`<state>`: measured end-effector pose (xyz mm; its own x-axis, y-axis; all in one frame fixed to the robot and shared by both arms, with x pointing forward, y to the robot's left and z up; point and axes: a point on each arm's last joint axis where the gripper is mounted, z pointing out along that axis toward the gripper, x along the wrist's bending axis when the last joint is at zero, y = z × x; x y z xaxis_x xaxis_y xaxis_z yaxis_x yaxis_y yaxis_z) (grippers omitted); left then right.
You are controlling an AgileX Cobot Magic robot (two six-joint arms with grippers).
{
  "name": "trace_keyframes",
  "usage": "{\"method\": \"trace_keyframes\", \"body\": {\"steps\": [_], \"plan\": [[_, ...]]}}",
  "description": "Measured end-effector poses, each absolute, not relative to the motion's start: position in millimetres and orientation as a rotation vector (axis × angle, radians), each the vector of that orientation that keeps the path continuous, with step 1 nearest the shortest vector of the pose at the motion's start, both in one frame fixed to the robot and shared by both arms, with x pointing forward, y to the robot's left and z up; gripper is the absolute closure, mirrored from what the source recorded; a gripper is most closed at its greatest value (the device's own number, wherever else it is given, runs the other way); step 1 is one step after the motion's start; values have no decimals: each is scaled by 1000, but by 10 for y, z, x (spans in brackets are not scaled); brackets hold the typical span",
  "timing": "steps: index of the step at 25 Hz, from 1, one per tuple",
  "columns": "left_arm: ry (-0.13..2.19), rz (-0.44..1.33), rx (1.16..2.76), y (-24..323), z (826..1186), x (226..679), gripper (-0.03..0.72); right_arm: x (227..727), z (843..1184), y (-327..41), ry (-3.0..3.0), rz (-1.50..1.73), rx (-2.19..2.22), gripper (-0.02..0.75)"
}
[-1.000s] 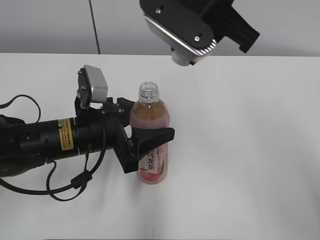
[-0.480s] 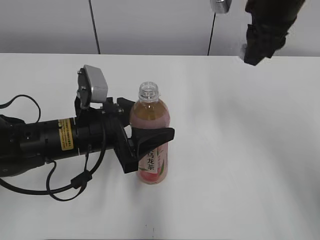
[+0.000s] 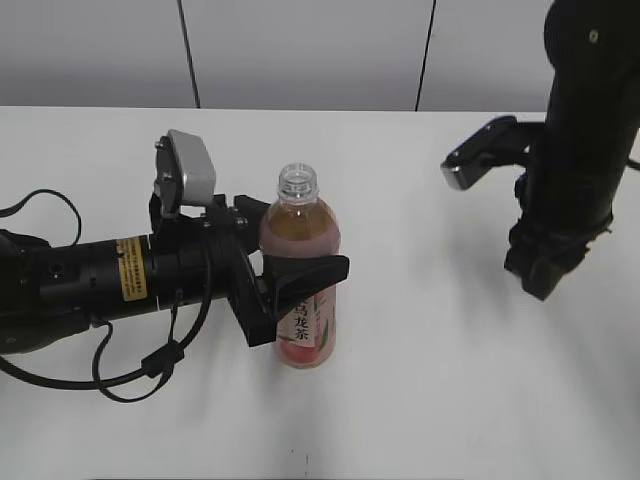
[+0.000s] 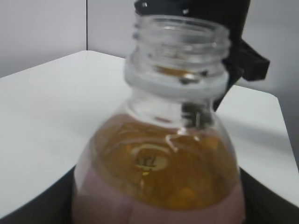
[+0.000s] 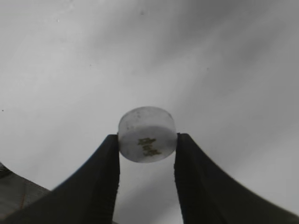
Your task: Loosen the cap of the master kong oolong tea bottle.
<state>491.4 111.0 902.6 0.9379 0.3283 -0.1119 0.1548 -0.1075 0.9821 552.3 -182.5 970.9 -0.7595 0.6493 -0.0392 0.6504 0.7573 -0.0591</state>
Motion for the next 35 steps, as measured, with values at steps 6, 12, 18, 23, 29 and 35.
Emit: {"method": "trace_keyframes", "body": {"steps": [6, 12, 18, 23, 29, 35], "plan": [[371, 152, 1685, 1110, 9026, 4914, 231, 5353, 9310, -1883, 2859, -52, 1190, 460], [370, 152, 1684, 1110, 9026, 4914, 231, 5404, 9187, -1859, 2763, 40, 1285, 460], [370, 152, 1684, 1110, 9026, 4914, 231, 5383, 8994, -1840, 2806, -17, 1366, 337], [370, 152, 1684, 1110, 9026, 4914, 231, 5412, 9111, -1825, 2751, -26, 1502, 178], [371, 152, 1685, 1110, 9026, 4914, 231, 5203, 9701, -1909, 2683, -44, 1629, 160], [371, 152, 1685, 1110, 9026, 4914, 231, 4714, 10358, -2097, 2586, 132, 1625, 160]]}}
